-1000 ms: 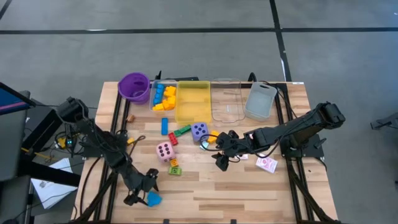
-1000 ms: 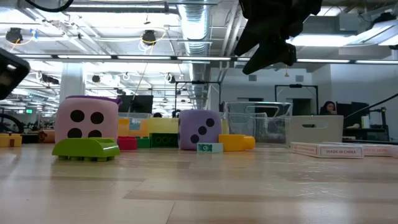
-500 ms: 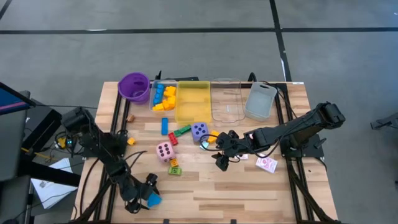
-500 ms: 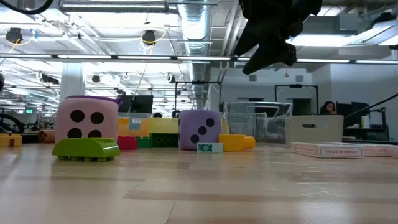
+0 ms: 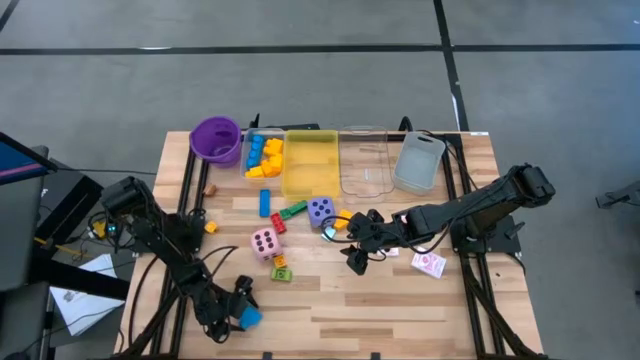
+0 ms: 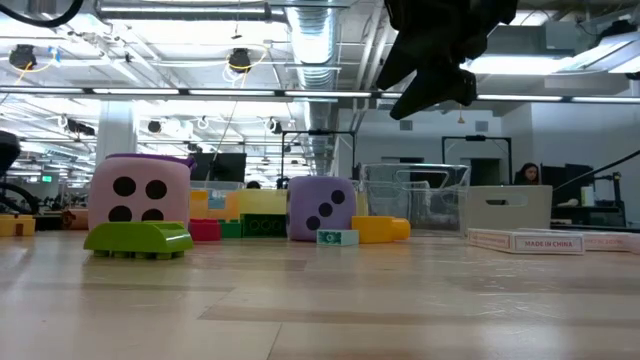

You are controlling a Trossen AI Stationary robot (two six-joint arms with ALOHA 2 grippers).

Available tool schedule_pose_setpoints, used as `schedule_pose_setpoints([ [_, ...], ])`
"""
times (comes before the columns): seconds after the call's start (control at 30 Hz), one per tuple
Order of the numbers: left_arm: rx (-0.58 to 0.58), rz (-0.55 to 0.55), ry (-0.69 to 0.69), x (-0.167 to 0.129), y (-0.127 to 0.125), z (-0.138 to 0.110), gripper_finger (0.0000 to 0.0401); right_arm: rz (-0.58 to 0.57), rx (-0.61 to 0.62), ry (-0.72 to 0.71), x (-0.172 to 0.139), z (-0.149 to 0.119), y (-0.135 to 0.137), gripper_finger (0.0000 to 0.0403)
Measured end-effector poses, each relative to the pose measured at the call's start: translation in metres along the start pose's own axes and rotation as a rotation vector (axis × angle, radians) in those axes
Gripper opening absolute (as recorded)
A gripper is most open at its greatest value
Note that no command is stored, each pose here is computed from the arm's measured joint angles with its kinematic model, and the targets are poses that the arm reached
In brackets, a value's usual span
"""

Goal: Pick & Place Toys
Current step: Put the bottom blue stud game piece into the left transparent bin

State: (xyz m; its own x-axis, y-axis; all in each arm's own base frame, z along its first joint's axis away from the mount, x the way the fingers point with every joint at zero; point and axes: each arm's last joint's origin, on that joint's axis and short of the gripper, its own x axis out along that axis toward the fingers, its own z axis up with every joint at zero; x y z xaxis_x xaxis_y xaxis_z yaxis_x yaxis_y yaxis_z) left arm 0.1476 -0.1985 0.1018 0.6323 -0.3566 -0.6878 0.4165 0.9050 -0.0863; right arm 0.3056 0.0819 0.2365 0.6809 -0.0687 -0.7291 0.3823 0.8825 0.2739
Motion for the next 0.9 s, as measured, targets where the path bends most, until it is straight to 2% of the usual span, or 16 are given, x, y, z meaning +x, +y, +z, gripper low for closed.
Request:
schedule_pose_setpoints([
  [0.23, 0.034, 0.074, 0.004, 0.000, 0.003, -0.002, 0.0307, -0.001, 0.000, -0.001, 0.000, 0.000, 0.000, 0.0235],
  [0.5, -0.052, 0.074, -0.014, -0.001, 0.004, 0.000, 0.0270, -0.001, 0.000, -0.002, 0.000, 0.000, 0.000, 0.0235],
  [0.73, -0.101, 0.075, -0.080, -0.011, 0.010, 0.014, 0.0268, 0.017, 0.008, -0.023, 0.000, 0.002, 0.002, 0.0235],
  [0.9, -0.161, 0.181, -0.176, -0.026, 0.026, 0.031, 0.0267, 0.018, 0.057, -0.023, 0.000, 0.002, 0.002, 0.0235],
])
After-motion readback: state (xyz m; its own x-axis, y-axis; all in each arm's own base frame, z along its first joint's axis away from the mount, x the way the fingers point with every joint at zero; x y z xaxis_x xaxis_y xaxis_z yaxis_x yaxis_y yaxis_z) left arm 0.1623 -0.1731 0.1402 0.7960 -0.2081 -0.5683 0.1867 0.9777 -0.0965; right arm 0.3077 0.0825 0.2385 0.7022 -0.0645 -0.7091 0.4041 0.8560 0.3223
